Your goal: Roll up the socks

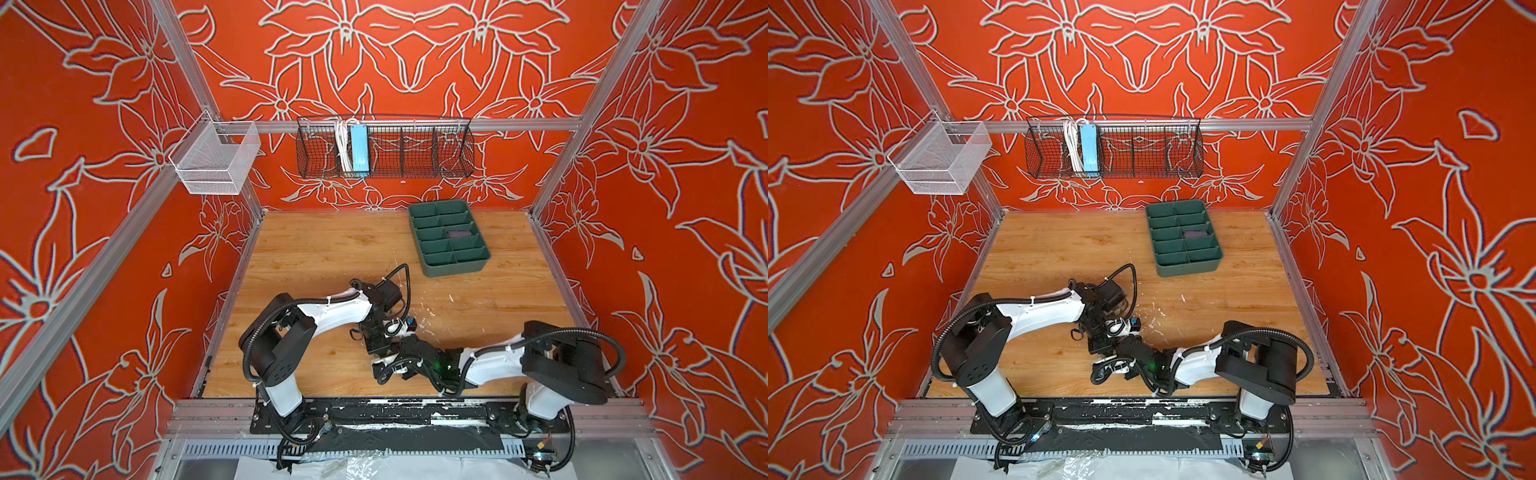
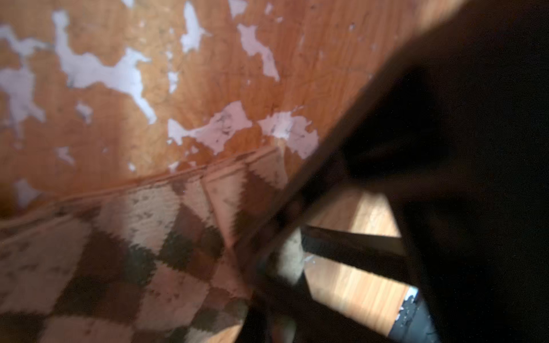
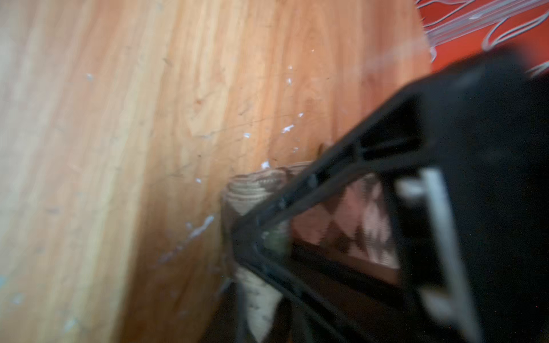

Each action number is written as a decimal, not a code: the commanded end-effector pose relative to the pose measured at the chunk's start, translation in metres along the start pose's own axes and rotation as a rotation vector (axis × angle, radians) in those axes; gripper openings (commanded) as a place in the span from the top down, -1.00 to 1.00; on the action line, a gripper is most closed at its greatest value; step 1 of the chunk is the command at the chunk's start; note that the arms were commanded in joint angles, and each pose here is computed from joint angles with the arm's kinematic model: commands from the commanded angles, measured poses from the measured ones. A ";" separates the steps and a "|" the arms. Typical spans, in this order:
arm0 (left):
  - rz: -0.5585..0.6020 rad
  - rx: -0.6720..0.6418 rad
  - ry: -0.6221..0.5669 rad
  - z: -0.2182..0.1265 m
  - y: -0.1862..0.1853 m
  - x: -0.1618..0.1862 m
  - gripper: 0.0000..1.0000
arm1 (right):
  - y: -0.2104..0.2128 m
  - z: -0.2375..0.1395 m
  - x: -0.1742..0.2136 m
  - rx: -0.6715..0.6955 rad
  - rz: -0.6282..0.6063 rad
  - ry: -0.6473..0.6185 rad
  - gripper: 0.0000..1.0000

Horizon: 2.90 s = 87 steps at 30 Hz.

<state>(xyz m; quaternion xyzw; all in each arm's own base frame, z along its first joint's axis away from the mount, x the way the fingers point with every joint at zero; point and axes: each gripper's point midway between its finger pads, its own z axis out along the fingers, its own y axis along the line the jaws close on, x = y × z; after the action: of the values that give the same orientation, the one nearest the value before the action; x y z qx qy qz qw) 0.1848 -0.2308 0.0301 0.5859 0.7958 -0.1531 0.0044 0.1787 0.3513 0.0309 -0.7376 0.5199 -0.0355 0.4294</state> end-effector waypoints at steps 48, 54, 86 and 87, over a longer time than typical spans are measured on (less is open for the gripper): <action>0.440 -0.856 -0.170 -0.005 -0.022 -0.016 -0.28 | 0.029 -0.013 0.015 -1.140 0.690 0.176 0.84; 0.404 -0.867 0.022 0.021 -0.007 0.001 0.92 | 0.015 -0.014 0.018 -1.015 0.673 0.122 0.83; -0.022 0.010 -0.082 -0.005 -0.030 0.003 1.00 | -0.099 -0.183 0.028 -0.018 0.673 -0.349 0.04; -0.038 0.032 -0.074 -0.003 -0.028 0.002 1.00 | -0.091 -0.179 0.025 -0.027 0.601 -0.324 0.00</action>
<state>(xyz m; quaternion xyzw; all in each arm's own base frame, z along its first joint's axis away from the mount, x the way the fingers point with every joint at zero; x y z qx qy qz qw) 0.1762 -0.2341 0.0404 0.5700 0.8061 -0.1372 0.0801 0.1989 0.2221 0.2200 -0.4679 0.6649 0.2149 0.5411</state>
